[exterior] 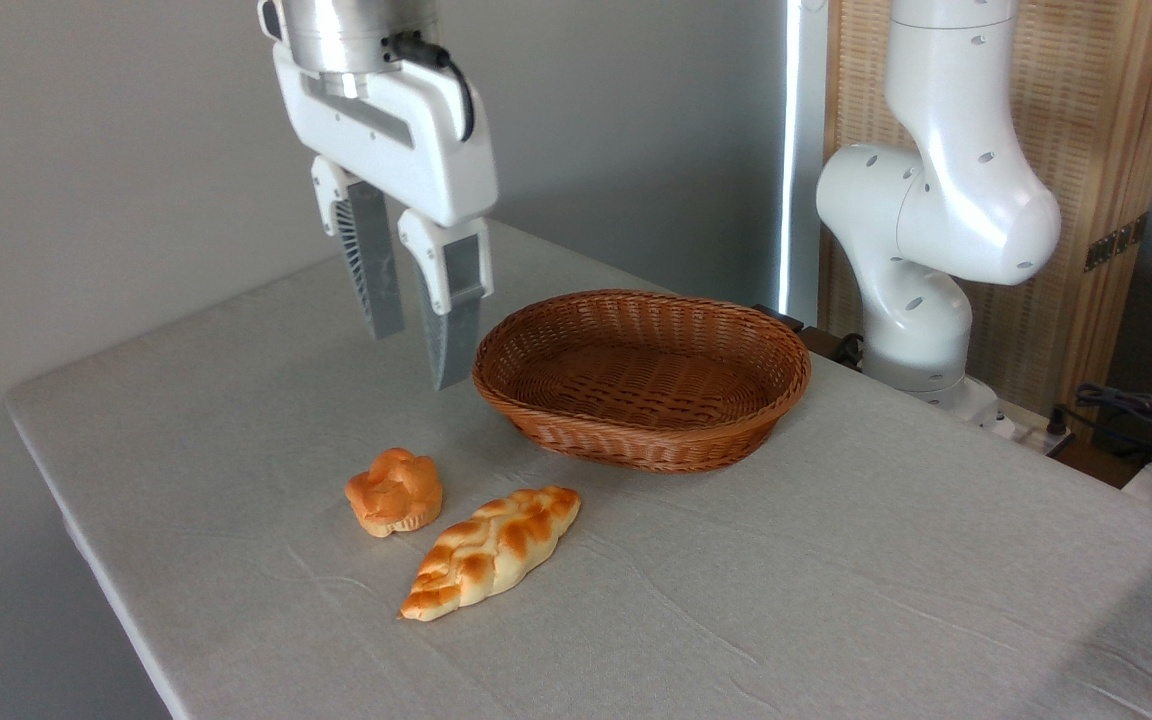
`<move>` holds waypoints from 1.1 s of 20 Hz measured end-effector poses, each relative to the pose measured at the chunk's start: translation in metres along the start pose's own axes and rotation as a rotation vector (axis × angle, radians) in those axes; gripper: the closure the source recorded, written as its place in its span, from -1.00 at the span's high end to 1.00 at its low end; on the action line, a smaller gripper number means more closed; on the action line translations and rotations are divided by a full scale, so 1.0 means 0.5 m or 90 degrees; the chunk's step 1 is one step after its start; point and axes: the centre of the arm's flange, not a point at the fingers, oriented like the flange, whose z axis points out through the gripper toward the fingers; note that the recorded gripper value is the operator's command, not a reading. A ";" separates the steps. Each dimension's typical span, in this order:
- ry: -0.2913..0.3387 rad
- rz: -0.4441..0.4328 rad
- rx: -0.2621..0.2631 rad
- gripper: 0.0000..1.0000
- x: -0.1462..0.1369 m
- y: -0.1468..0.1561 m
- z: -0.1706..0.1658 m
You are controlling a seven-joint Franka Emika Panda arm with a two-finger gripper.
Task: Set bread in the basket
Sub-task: 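Move the open gripper down toward the small round bread roll, then lower the gripper onto the round roll and close on it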
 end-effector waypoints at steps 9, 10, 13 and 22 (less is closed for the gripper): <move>0.004 0.059 -0.012 1.00 0.107 0.044 0.091; 0.002 0.070 -0.018 1.00 0.124 0.057 0.107; -0.018 0.107 -0.017 1.00 0.168 0.087 0.158; -0.086 0.191 -0.054 1.00 0.252 0.160 0.323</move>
